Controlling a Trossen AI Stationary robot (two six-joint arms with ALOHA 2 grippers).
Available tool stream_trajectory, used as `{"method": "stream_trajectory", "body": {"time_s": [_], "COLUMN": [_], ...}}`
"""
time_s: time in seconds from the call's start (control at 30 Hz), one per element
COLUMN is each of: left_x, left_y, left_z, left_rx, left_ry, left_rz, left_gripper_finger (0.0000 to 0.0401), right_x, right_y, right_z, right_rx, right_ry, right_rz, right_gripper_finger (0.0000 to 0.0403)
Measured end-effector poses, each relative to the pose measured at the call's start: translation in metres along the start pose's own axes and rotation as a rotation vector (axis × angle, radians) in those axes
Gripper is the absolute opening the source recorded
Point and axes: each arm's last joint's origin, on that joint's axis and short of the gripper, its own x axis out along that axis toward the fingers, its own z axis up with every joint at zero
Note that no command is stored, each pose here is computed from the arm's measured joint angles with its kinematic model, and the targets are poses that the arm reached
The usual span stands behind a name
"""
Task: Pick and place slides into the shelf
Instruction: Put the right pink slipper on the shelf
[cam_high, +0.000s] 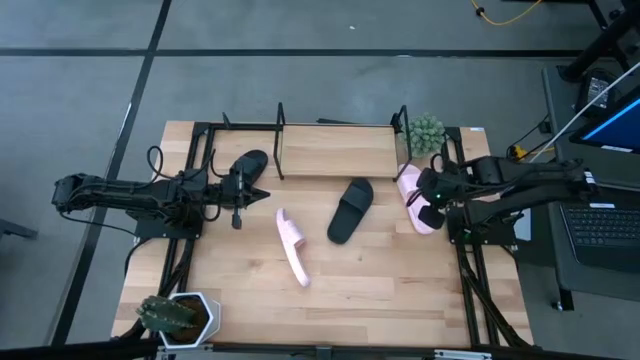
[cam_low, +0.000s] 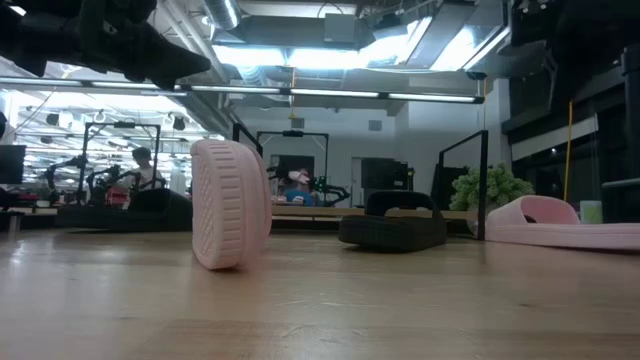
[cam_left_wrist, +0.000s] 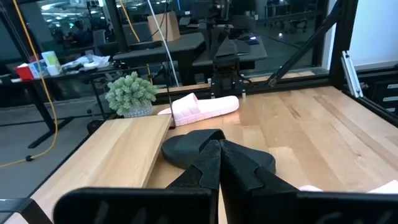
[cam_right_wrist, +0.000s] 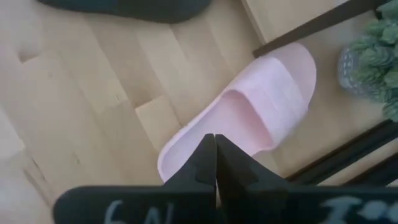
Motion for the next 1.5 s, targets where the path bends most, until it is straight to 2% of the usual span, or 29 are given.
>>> {"method": "stream_trajectory", "body": {"time_s": [0.23,0.37,0.53,0.8,0.97,1.17,1.5], "left_x": [0.000,0.001,0.002,0.002,0.002,0.002,0.002], "left_y": [0.000,0.000,0.000,0.000,-0.001,-0.001,0.000], "left_z": [0.000,-0.001,-0.003,-0.003,-0.003,-0.003,-0.003], "left_rx": [0.000,0.001,0.001,0.004,0.052,0.053,0.052], "left_ry": [0.000,0.012,0.024,0.030,0.029,0.029,0.030], "left_rz": [0.000,-0.002,-0.004,-0.004,-0.005,-0.005,-0.005], "left_gripper_finger": [0.0000,0.0000,0.0000,0.0000,0.0000,0.0000,0.0000], "right_x": [0.009,0.014,0.015,0.015,0.015,0.016,0.017], "right_y": [0.012,0.014,0.017,0.018,0.014,0.009,0.003], "right_z": [0.005,0.009,0.014,0.017,0.018,0.021,0.021], "right_rx": [-0.037,-0.104,-0.170,-0.172,-0.181,-0.139,-0.142], "right_ry": [0.044,0.033,-0.008,-0.031,-0.086,-0.094,-0.063], "right_rz": [-0.024,-0.062,-0.045,-0.037,-0.158,-0.198,-0.214], "right_gripper_finger": [0.0002,0.0002,0.0010,0.0019,0.0025,0.0063,0.0135]}}
